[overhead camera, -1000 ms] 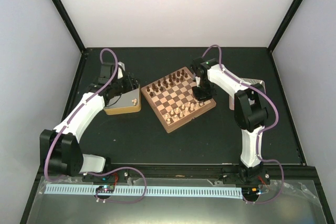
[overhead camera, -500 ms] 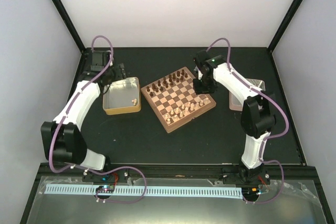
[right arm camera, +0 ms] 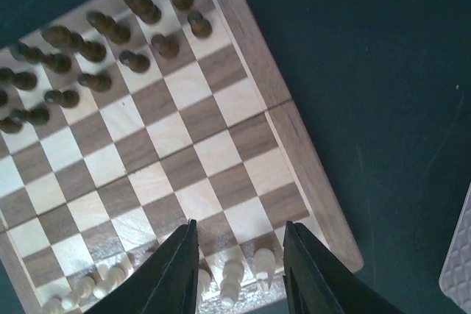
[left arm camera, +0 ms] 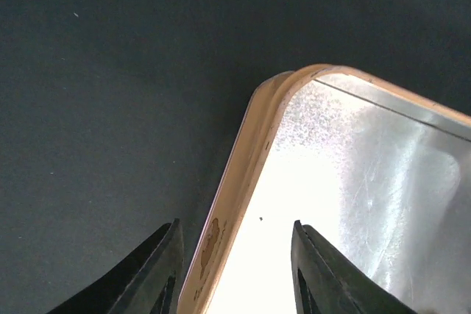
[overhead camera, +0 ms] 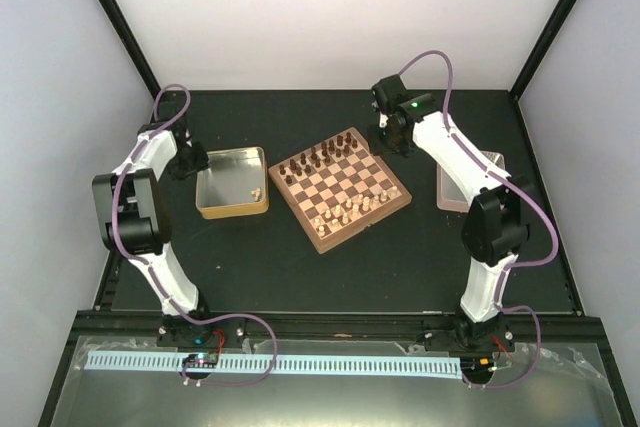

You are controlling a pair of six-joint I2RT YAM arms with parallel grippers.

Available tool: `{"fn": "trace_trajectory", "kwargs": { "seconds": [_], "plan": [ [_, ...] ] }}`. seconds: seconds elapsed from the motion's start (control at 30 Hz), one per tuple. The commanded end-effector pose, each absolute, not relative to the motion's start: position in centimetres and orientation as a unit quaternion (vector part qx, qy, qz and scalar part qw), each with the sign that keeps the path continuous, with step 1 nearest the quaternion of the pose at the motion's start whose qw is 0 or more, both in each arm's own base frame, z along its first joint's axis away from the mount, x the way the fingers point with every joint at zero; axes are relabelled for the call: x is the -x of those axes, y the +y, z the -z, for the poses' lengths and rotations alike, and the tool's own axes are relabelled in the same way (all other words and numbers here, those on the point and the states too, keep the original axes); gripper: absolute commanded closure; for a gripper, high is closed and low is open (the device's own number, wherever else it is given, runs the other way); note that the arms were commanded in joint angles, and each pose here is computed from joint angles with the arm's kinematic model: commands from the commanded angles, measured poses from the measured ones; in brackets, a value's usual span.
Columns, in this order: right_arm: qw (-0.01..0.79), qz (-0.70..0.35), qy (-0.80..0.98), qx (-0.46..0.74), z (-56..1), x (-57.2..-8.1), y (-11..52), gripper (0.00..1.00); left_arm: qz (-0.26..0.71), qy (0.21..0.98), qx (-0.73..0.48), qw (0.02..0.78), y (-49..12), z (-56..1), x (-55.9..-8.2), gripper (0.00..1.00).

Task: Set up the chess pieces on the board
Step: Adjust the storage box at the center of the board.

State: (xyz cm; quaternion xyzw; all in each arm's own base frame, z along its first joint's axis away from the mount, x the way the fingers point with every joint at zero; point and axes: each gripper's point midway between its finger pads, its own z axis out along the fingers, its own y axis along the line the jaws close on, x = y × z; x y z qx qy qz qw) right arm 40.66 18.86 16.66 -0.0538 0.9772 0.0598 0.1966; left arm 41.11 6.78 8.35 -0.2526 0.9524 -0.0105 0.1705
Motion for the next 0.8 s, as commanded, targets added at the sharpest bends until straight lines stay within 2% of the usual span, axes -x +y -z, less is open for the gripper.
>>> {"fn": "trace_trajectory", "kwargs": {
  "seconds": [0.0,0.27,0.43,0.77],
  "plan": [
    [0.237,-0.054,0.969,0.055,-18.6,-42.6,18.9,0.67,0.046,0.953,0.260,0.149,6.2,-7.8,-41.4,0.62],
    [0.242,-0.049,0.967,0.067,-19.0,-43.1,19.0,0.68,0.020,0.949,0.285,0.132,8.2,-6.5,-41.2,0.94],
    [0.231,-0.057,0.969,0.072,-18.7,-42.4,19.1,0.68,0.014,0.943,0.304,0.132,8.1,-6.7,-39.1,0.96],
    [0.213,-0.084,0.971,0.075,-17.4,-40.1,19.2,0.69,0.019,0.899,0.421,0.121,6.8,-5.5,-30.9,0.97]
  ]
}}
